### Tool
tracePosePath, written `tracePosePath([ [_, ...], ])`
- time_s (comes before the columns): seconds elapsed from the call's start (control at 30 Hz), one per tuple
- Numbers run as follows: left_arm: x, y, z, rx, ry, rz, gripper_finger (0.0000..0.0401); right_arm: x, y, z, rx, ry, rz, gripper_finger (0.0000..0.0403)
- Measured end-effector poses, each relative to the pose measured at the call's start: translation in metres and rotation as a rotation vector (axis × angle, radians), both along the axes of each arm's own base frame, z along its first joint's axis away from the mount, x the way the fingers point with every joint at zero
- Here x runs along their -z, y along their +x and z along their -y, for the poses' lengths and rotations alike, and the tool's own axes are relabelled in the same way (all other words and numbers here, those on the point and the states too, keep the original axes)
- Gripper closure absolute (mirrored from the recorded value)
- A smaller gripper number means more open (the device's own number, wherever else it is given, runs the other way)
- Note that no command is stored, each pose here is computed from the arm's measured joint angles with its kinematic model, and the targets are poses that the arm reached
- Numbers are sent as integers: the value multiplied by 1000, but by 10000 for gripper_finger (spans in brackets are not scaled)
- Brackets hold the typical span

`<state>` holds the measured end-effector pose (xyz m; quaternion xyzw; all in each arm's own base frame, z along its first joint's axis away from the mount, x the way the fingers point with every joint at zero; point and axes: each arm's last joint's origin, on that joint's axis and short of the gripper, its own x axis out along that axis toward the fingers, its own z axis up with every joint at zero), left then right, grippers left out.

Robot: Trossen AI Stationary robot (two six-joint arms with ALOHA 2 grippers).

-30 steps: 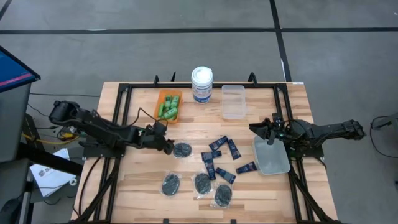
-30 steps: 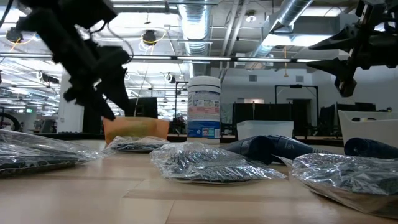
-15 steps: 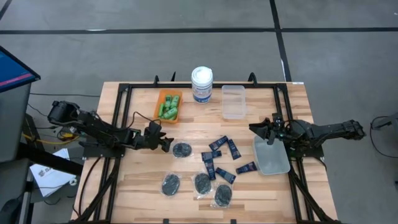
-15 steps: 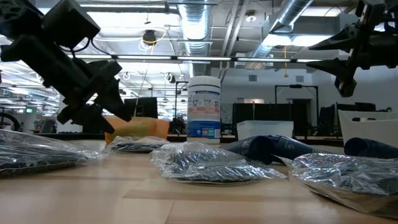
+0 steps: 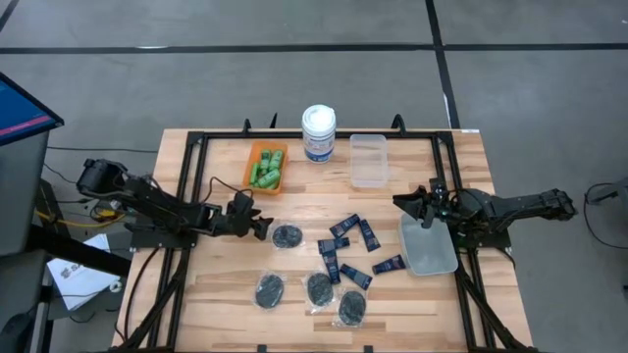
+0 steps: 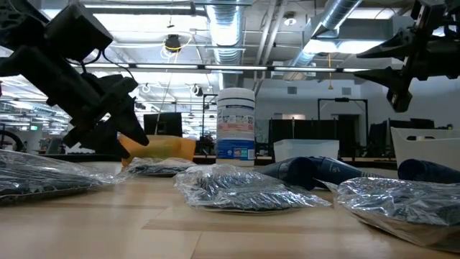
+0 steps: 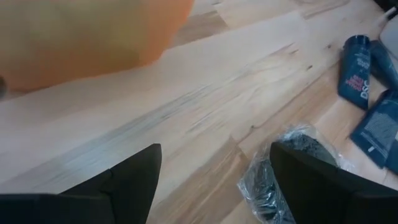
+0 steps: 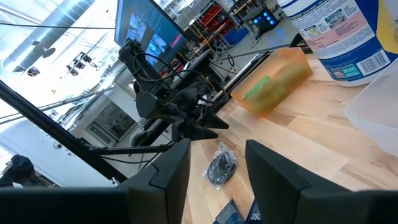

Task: Pick & Place Travel size toiletries
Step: Put the black hairbrush into the white bin

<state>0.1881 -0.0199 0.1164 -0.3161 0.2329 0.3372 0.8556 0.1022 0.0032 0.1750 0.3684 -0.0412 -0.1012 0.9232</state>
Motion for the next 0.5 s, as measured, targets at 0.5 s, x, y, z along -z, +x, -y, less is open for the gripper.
tracePosePath([
  [0.5,22,14,9,44,-42,7,106,0,0,0,0,1,1,264],
])
